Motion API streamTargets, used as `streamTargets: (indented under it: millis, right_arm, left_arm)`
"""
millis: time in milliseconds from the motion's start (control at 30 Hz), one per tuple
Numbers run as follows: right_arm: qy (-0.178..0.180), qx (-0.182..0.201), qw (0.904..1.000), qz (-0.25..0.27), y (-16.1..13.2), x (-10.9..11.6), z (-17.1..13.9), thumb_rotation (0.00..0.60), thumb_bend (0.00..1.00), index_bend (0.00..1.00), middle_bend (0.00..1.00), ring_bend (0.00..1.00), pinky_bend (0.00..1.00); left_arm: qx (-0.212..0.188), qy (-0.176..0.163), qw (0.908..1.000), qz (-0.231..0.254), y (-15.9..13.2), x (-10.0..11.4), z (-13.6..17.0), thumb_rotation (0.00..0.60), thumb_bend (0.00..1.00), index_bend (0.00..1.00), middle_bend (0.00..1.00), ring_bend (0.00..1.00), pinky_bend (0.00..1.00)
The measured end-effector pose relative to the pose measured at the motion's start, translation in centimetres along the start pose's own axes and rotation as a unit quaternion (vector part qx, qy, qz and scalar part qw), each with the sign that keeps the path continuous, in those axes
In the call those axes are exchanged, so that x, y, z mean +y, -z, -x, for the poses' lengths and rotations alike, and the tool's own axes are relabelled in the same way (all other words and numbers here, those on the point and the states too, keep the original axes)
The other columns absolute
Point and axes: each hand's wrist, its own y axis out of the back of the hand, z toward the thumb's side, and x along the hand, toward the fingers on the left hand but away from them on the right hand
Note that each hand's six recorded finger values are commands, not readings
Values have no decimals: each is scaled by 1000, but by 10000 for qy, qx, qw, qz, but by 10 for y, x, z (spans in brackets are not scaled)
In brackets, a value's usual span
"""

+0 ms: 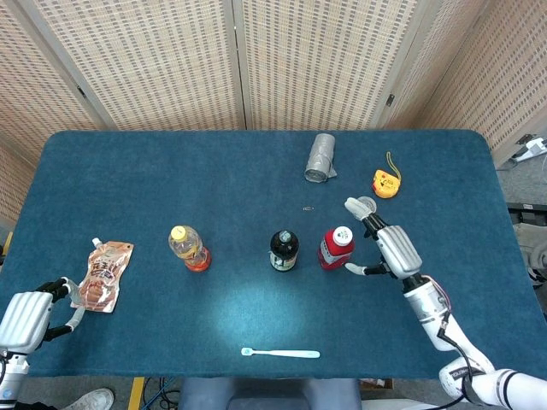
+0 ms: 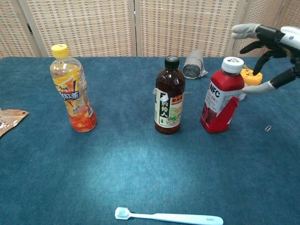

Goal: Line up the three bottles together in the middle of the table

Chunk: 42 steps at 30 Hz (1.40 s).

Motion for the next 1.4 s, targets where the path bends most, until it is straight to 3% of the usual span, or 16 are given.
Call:
streamTargets:
  millis: [200, 300, 500, 600, 667, 833, 1033, 1400]
  right_arm:
    - [228, -40, 9952, -954, -15, 43, -26, 600, 0, 5, 167, 163, 436]
    - [360, -162, 9887, -1448, -19, 69, -46, 600, 0, 61, 237, 193, 436]
    - [607, -572, 9729, -2158, -18, 102, -97, 600, 0, 196, 309, 262, 436]
    - [645, -646, 9720, -2165, -18, 105, -114, 600, 0, 219, 320, 266, 436]
    - [646, -621, 9734, -2110, -19, 105, -123, 600, 0, 232, 324, 267, 436]
    - [696, -457, 9764, -1995, -26, 106, -141, 600, 0, 233, 325, 267, 436]
    - [760, -450, 9790, -1836, -23, 110, -154, 600, 0, 233, 327, 269, 436]
    - [775, -595, 9821, -1612, -5, 111, -165, 600, 0, 233, 328, 269, 436]
  left_arm:
    - [-131, -56, 9999, 26, -8, 0, -4, 600, 323, 365, 432, 450, 658]
    - [-221, -113, 9996, 97, -14, 0, -9, 600, 312, 303, 432, 450, 658]
    - [-378, -285, 9979, 442, -31, -1, -22, 600, 143, 240, 384, 446, 664]
    - [-442, -270, 9965, 651, -40, -4, -32, 600, 105, 161, 276, 372, 660]
    - [-465, -228, 9957, 768, -45, -7, -39, 600, 87, 42, 168, 271, 626]
    - [-365, -92, 9944, 992, -53, -16, -61, 600, 70, 0, 21, 132, 501]
    - [-353, 161, 9884, 1466, -67, -28, -84, 600, 65, 0, 0, 15, 332]
    - [-463, 488, 9786, 1942, -97, -41, -120, 600, 65, 0, 0, 12, 307]
